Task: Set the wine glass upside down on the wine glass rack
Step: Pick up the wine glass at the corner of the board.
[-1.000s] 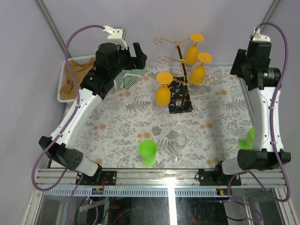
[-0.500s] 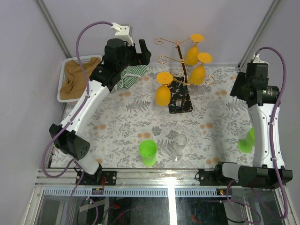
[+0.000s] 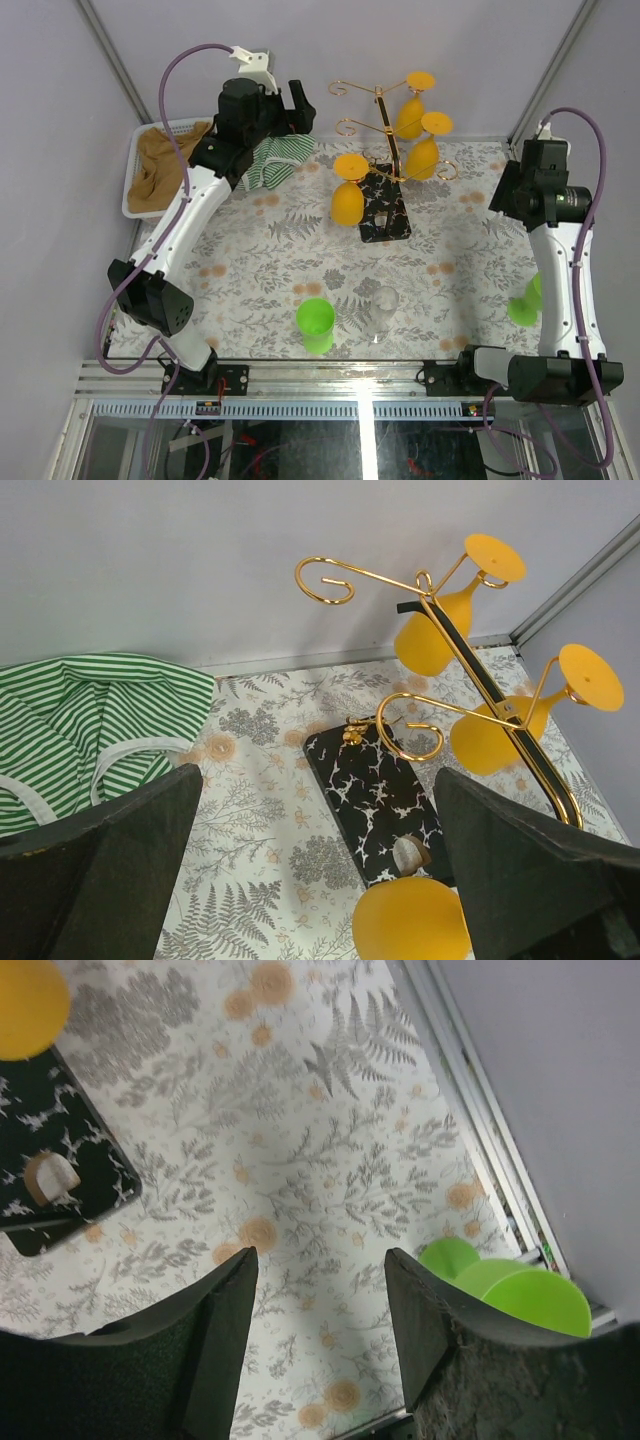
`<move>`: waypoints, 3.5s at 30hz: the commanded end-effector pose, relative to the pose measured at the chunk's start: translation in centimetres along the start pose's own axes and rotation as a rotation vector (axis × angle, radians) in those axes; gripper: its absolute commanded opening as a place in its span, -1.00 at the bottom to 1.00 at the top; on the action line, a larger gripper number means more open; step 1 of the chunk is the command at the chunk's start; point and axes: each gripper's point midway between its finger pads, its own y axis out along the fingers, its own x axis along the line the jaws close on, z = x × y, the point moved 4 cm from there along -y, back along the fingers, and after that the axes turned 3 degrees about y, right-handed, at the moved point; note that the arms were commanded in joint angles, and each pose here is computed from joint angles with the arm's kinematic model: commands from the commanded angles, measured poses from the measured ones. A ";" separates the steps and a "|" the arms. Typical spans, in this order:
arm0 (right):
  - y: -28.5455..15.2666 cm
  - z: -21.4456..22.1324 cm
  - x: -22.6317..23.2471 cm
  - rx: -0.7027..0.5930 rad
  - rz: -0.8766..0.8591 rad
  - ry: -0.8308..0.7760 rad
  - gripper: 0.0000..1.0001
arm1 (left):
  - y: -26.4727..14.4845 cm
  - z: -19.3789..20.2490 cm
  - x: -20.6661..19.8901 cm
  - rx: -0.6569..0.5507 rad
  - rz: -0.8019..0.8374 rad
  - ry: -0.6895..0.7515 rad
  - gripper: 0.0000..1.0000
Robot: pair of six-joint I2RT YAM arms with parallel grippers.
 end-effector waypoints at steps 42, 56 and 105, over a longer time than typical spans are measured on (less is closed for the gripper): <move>-1.5 2.8 -0.7 -0.005 -0.073 -0.044 0.14 | -7.5 -1.1 -6.5 -0.151 0.563 0.255 0.99; -3.2 -3.5 -0.4 -0.173 -0.038 0.056 0.18 | -9.8 3.7 -16.1 -0.056 0.932 0.245 0.99; -2.7 -5.1 0.4 -0.215 -0.079 0.003 0.19 | -16.2 22.9 -20.1 0.741 0.840 0.493 0.53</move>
